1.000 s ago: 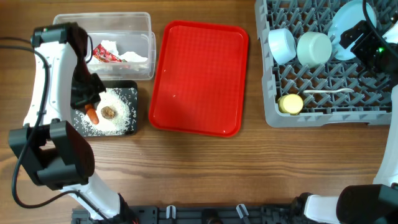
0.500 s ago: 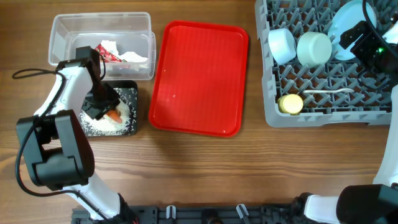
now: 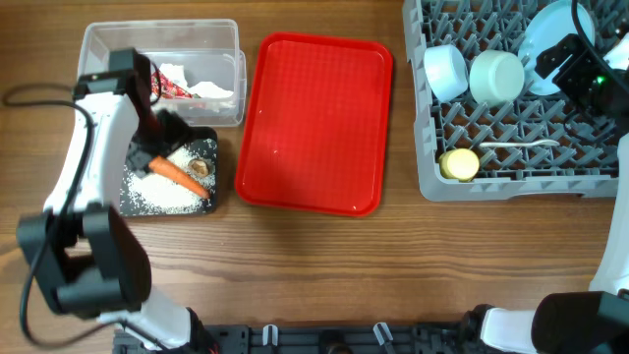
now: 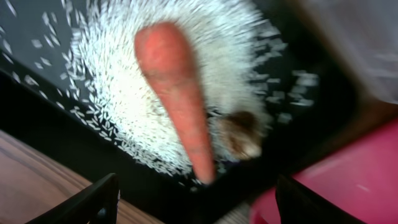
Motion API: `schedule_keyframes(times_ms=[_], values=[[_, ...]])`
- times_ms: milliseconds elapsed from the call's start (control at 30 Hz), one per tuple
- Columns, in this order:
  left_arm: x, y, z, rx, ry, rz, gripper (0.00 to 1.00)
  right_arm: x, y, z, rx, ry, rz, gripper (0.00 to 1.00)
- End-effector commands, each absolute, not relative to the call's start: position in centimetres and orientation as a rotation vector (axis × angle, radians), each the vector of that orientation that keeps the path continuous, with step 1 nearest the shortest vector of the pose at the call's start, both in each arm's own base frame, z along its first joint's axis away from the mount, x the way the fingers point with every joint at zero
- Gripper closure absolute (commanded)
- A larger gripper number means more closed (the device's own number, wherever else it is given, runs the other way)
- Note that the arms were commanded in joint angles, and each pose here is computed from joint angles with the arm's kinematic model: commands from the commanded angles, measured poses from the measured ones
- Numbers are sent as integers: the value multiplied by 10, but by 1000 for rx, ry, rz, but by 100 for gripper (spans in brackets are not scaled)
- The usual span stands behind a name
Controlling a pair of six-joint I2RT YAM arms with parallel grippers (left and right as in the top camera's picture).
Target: Sort waste into correct bins and load items into the dishwasher rack
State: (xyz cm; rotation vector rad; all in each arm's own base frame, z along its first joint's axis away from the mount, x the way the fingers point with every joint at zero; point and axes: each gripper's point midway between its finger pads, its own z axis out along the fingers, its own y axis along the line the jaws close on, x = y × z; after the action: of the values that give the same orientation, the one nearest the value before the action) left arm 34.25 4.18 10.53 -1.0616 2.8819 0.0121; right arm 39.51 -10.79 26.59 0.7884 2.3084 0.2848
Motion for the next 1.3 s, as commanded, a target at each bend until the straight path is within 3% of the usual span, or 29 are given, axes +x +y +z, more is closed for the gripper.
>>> schedule_keyframes(times_ms=[0, 167, 300, 367, 600, 733, 867, 1067, 1267], values=[[369, 6, 178, -656, 2756, -53, 17, 399, -102, 275, 749, 2298, 298, 0], [399, -99, 193, -91, 2662, -142, 10, 399, -97, 274, 732, 2306, 302, 0], [411, -149, 207, 52, 2547, -187, 0, 399, -84, 275, 622, 2340, 340, 0], [412, -158, 212, 17, 2525, -223, 1, 392, -74, 281, 550, 2353, 367, 0], [391, -143, 250, -146, 2472, -284, 0, 314, -63, 356, 442, 2212, 187, 0], [374, -114, 300, -205, 2332, -242, 0, 244, -48, 426, 382, 1957, 98, 0], [359, -84, 331, -270, 2233, -168, 0, 180, -29, 466, 328, 1761, 54, 0], [357, -85, 334, -266, 2226, -180, 0, 155, -22, 473, 319, 1709, 44, 0], [357, -85, 334, -266, 2227, -180, 0, 146, -19, 434, 368, 1863, 64, 0]])
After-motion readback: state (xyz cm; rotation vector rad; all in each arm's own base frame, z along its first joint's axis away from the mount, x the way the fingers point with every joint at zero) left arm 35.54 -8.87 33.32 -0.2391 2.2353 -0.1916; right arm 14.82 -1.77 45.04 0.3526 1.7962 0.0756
